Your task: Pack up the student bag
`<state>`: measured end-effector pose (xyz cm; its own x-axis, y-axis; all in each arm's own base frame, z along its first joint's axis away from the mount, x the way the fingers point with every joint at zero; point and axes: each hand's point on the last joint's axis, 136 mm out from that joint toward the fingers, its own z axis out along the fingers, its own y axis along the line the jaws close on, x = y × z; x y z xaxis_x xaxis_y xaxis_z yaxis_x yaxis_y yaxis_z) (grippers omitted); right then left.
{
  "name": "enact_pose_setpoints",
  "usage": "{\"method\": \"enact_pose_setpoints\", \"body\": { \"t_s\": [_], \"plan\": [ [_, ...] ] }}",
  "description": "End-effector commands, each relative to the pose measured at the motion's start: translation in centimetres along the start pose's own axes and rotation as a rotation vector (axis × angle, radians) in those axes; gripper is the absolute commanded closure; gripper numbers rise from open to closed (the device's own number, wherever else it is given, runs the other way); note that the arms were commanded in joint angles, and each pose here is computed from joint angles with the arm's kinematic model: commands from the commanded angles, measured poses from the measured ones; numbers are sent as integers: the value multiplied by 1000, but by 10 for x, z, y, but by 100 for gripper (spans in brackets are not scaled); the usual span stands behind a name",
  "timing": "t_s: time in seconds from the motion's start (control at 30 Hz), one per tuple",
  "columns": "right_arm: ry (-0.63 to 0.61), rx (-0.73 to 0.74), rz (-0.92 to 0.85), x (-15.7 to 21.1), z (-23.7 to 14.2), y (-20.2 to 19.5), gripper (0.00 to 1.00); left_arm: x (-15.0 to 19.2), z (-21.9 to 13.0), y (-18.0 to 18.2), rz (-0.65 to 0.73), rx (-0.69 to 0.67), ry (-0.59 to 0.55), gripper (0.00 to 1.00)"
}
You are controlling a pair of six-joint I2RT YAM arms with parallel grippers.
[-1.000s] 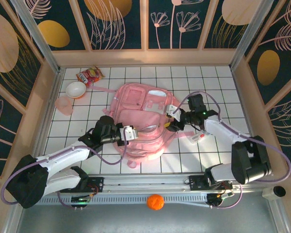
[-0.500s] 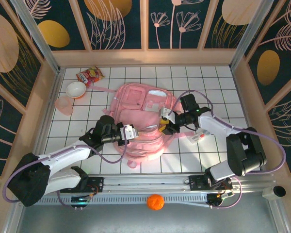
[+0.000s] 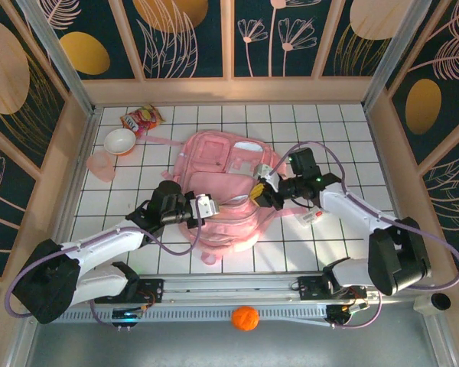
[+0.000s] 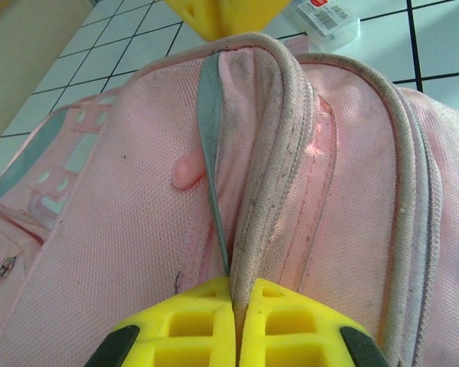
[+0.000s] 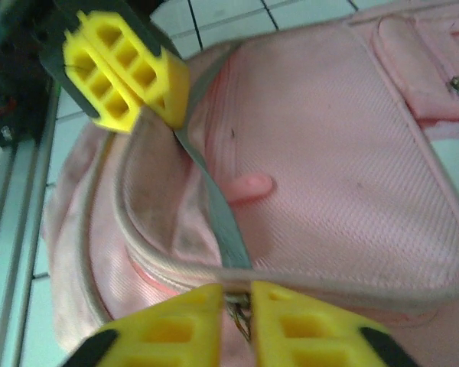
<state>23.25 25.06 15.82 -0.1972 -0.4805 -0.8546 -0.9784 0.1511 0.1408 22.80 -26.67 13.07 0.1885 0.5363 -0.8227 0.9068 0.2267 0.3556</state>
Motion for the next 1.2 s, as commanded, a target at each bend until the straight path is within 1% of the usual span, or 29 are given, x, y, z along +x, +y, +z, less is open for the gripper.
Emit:
{"method": "enact_pose_setpoints", "body": {
  "t_s": [0.0, 0.1, 0.2, 0.23, 0.27, 0.3, 0.33, 0.43, 0.5, 0.67, 0.73, 0.83, 0.9, 0.93, 1.1, 1.17],
  "plan": [
    [-60, -31, 27, -15, -3, 12, 92, -33, -1, 30, -6, -87, -76, 100],
    [-74, -30, 44, -21, -5, 19, 100, -43, -3, 42, -50, -123, -93, 100],
    [-70, -1, 40, -18, -7, 22, 99, -48, -6, 42, -38, -121, -111, 100],
    [-61, 26, 41, -14, -9, 18, 96, -47, -6, 40, -28, -118, -105, 100],
    [-50, 62, 46, -10, -10, 12, 88, -45, -7, 39, -13, -118, -98, 100],
    [-49, 96, 46, -6, -13, 5, 74, -42, -8, 35, 0, -108, -90, 100],
    [-55, 116, 49, -4, -17, 0, 68, -41, -9, 31, 14, -95, -90, 100],
    [-81, 157, 46, 3, -28, -18, 62, -38, -10, 26, 24, -82, -91, 100],
    [-60, 173, 26, 8, -27, -25, 56, -37, -10, 24, 23, -74, -94, 100],
    [-61, 96, -40, 3, -15, -19, 48, -40, -8, 24, 28, -68, -104, 100],
    [-65, 84, -60, 1, -11, -20, 48, -40, -8, 24, 31, -66, -104, 100],
    [-78, 59, -68, -2, -7, -22, 48, -41, -7, 24, 32, -60, -106, 100],
    [-75, 45, -64, 0, -3, -22, 53, -42, -7, 25, 30, -63, -108, 100],
    [-71, 41, -59, 1, -2, -22, 56, -41, -7, 25, 26, -65, -108, 100],
    [-54, -1, -16, 5, -2, -12, 81, -42, -6, 34, -21, -96, -100, 100],
    [-54, -11, -2, 3, -2, -5, 91, -44, -6, 44, -53, -143, -95, 100]
  ]
}}
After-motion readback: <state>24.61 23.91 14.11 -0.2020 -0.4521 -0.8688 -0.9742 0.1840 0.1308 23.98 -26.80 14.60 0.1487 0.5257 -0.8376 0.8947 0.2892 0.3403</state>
